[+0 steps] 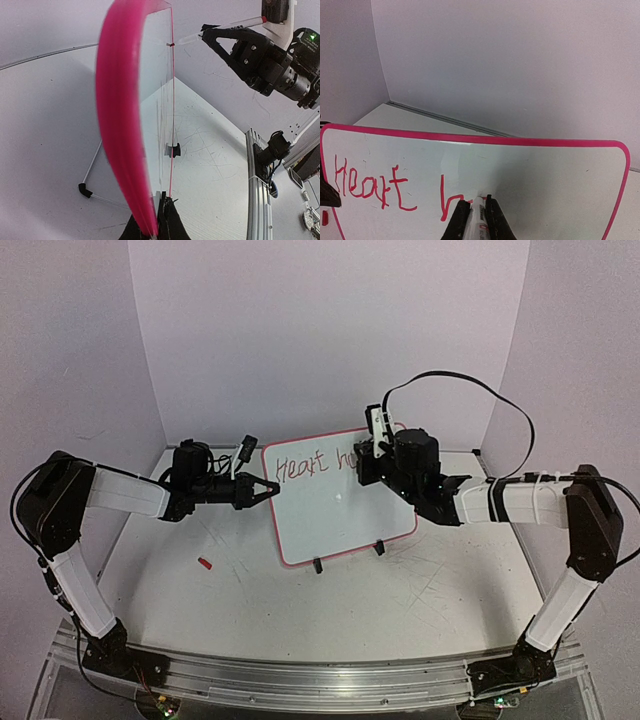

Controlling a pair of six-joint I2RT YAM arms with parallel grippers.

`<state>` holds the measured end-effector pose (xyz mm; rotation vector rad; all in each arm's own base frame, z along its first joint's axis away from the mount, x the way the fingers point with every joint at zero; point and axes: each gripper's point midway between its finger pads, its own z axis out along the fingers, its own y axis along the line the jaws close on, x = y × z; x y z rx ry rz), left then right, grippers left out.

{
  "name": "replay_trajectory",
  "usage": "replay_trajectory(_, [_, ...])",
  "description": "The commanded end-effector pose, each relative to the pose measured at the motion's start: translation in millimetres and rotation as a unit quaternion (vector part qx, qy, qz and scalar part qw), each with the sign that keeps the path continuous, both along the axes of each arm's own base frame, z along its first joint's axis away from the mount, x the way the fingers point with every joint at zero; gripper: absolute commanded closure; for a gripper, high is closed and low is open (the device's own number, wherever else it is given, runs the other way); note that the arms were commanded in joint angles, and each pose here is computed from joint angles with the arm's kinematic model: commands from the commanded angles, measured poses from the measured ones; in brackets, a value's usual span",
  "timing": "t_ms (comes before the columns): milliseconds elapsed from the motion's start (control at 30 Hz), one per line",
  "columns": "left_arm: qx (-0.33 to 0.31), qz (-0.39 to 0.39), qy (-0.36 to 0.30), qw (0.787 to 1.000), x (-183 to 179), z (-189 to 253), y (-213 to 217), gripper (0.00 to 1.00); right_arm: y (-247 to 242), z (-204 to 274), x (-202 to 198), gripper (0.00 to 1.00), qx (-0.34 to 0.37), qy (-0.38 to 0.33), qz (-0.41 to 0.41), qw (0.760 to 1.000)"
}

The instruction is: Write a sentence on the whiteboard

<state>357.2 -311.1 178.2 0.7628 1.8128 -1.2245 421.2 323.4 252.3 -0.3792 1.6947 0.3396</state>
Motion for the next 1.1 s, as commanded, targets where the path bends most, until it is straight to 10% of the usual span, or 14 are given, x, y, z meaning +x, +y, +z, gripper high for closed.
replay_trajectory(0, [0.051,0.059,-0.066,0.995,26,-6,14,1.00,8,-5,-1,1.00,0.012,0.011,0.016,1.000])
replay_trajectory(1067, [0.048,0.057,-0.065,0.995,26,-3,13,1.00,-16,48,9,1.00,0.032,-0.050,-0.015,0.998])
